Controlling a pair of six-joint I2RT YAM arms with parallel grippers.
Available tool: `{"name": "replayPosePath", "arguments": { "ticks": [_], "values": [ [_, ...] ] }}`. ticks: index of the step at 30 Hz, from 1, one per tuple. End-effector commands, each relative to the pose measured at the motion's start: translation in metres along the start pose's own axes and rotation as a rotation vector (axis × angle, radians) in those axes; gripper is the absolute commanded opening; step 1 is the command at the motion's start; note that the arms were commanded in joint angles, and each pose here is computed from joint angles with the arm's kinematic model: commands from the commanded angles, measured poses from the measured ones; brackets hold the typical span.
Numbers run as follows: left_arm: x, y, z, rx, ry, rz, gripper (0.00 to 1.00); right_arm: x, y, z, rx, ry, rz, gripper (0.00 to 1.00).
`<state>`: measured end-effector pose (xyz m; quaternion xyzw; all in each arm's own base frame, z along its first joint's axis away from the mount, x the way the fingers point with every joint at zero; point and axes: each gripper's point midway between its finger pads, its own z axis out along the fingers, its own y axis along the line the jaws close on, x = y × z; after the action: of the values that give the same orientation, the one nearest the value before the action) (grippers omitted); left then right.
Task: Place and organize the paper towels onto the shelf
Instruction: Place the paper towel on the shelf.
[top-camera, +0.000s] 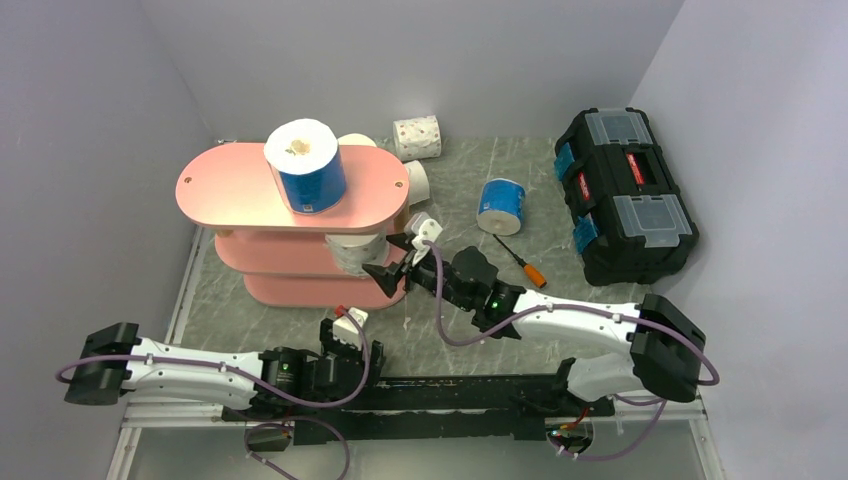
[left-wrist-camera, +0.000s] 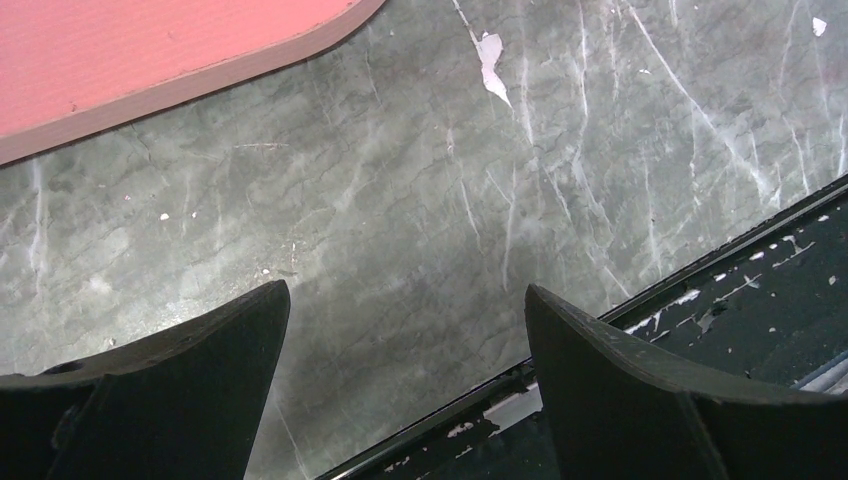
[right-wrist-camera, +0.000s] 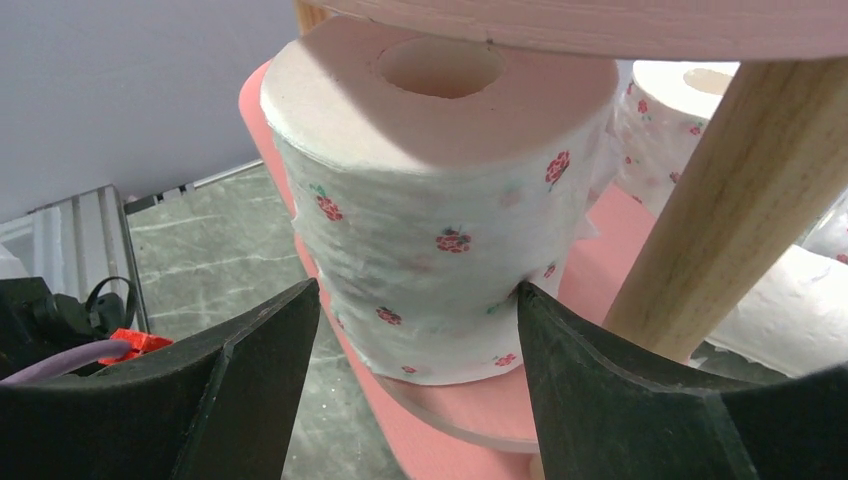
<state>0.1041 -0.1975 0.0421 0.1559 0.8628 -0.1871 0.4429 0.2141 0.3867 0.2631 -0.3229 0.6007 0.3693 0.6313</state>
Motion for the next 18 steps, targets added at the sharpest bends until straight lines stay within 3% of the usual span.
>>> {"name": "replayPosePath", "arguments": {
  "ticks": [1, 8, 18],
  "values": [
    [-0.014, -0.010, -0.002, 0.015, -0.034, -0.024, 0.94, -0.032, 0.012, 0.014, -0.062, -0.098, -0.018, 0.74],
    [-0.013, -0.010, -0.001, 0.017, -0.034, -0.021, 0.94, -0.032, 0.024, 0.025, -0.138, -0.099, -0.074, 0.74],
    [-0.012, -0.011, -0.001, 0.016, -0.032, -0.013, 0.94, -0.037, -0.009, 0.019, -0.050, -0.128, -0.052, 0.74]
  ]
}}
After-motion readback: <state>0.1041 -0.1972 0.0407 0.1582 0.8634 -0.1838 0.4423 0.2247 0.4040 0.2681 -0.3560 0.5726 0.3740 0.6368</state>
